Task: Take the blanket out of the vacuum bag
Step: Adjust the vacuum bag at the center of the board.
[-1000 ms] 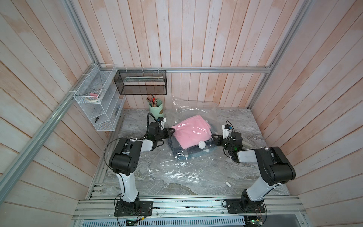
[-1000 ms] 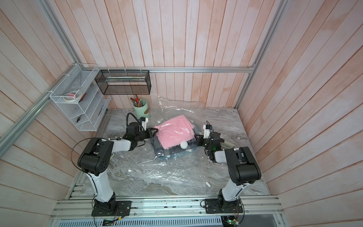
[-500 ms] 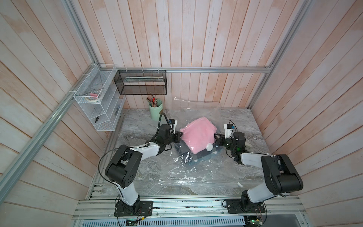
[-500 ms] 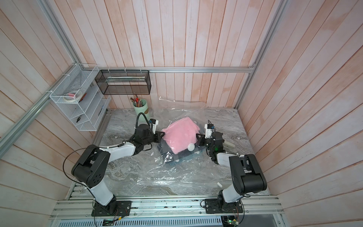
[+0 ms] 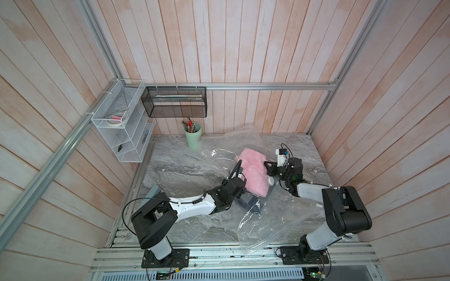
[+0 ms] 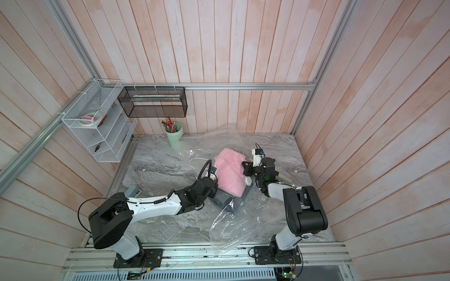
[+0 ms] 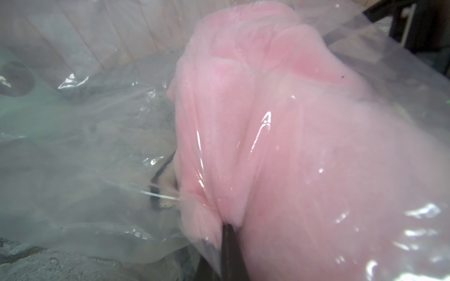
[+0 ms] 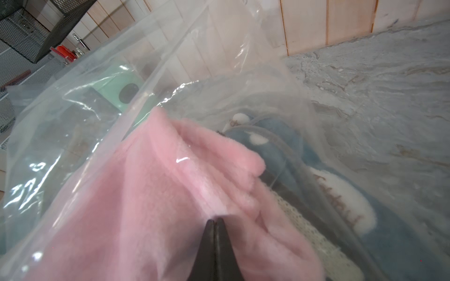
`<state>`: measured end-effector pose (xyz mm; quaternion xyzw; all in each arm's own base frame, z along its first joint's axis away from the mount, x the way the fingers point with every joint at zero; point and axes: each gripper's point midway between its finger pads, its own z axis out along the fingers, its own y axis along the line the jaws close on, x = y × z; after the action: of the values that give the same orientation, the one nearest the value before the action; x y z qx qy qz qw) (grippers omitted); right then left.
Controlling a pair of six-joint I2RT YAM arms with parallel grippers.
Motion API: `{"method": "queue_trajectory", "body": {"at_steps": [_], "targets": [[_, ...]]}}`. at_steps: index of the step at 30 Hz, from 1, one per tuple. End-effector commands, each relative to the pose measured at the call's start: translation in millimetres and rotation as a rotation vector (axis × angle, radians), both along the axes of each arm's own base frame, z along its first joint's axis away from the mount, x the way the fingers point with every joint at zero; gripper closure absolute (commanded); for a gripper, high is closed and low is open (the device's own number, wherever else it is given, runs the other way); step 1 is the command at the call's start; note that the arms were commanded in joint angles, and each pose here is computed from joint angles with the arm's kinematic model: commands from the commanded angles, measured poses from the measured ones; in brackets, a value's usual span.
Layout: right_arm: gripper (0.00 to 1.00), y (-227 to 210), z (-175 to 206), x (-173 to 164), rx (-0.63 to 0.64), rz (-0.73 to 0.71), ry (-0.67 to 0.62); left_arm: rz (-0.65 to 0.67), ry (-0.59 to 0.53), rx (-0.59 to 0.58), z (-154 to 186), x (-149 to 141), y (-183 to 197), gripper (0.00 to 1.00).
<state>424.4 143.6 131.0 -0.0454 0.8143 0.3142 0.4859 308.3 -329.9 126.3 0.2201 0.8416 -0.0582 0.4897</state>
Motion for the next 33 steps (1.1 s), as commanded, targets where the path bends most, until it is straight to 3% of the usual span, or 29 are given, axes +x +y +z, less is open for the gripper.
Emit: {"method": "queue_trajectory", "body": {"at_steps": [1,10,20,25,26,27,29,31,33], "targets": [[1.00,17.8,-0.1,6.4,0.004,0.088,-0.001,0.101,-0.021,0.087,-11.0,-6.9,7.8,1.00],[1.00,74.3,23.4,16.0,0.055,0.214,-0.052,0.237,0.037,-0.053,-25.7,-46.0,12.7,1.00],[1.00,179.0,22.5,-4.7,0.101,0.390,-0.047,0.526,0.098,-0.475,-14.6,-67.1,83.5,1.00],[1.00,220.7,21.8,-10.6,0.105,0.454,-0.040,0.623,0.077,-0.637,-7.5,-73.6,115.7,1.00],[0.94,223.9,24.1,-10.0,0.095,0.453,-0.043,0.642,0.075,-0.671,-7.3,-74.9,121.5,1.00],[0.79,224.1,30.2,-9.1,0.085,0.445,-0.054,0.656,0.074,-0.697,-7.2,-76.0,126.1,1.00],[0.60,215.8,42.9,-8.1,0.063,0.411,-0.078,0.682,0.072,-0.721,-10.4,-77.4,132.7,1.00],[0.47,201.3,56.6,-9.8,0.022,0.354,-0.103,0.686,0.077,-0.728,-14.6,-76.2,133.5,1.00],[0.40,181.6,67.1,-15.0,-0.020,0.279,-0.119,0.684,0.084,-0.724,-19.6,-74.7,132.4,1.00]]}}
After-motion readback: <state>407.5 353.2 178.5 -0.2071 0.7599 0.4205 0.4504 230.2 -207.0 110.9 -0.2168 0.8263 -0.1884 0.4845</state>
